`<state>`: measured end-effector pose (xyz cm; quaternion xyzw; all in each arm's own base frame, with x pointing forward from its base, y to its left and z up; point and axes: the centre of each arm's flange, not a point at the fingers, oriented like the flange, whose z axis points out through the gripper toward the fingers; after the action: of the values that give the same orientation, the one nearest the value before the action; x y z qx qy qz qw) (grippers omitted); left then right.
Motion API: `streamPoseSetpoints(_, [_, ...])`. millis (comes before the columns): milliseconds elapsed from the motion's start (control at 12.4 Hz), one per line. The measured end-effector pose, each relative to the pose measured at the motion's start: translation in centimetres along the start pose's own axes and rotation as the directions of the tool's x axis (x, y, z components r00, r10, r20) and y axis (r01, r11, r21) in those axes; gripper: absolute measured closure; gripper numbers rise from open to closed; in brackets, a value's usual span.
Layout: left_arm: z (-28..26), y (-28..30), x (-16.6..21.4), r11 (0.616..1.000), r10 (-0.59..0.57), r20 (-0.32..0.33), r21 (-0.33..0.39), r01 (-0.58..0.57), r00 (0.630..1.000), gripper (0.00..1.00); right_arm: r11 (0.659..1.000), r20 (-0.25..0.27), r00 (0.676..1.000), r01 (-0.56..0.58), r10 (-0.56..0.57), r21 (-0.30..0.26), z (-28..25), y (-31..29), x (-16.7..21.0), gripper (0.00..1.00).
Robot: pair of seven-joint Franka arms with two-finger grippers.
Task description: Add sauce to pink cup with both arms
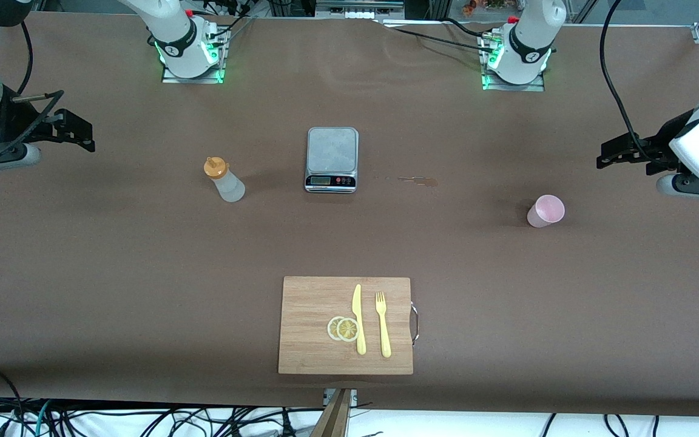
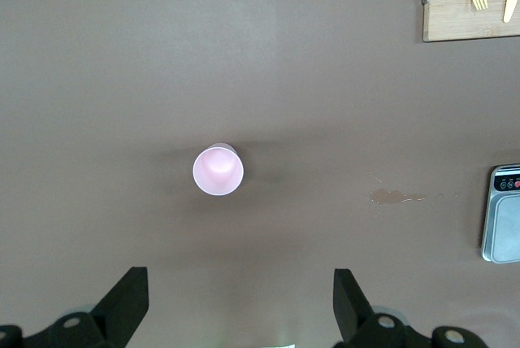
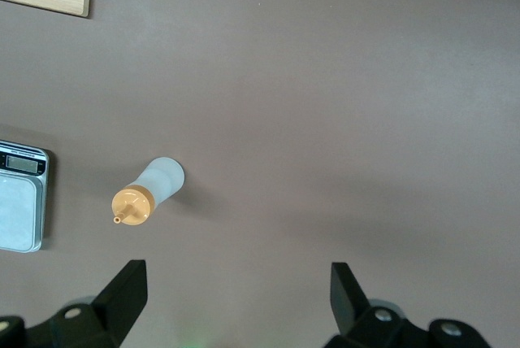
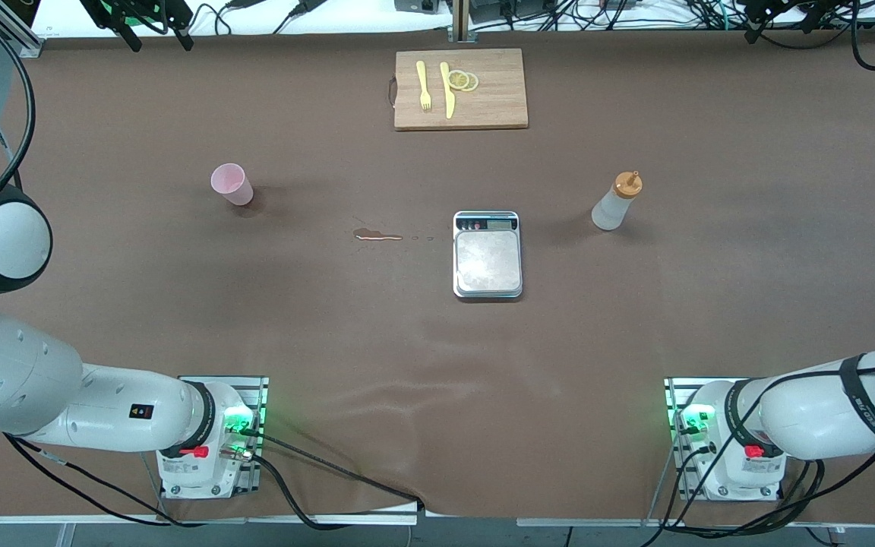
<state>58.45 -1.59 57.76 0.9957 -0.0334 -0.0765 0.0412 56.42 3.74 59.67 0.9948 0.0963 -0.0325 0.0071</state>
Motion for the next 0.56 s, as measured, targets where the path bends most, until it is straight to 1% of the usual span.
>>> streamPoseSetpoints(562, [0.02, 0.20, 0.01, 1.000, 0.004, 0.000, 0.000, -0.004, 1.000, 0.00, 1.000, 0.001, 1.000, 0.000, 0.000, 0.000, 0.01, 0.00, -0.01, 0.00])
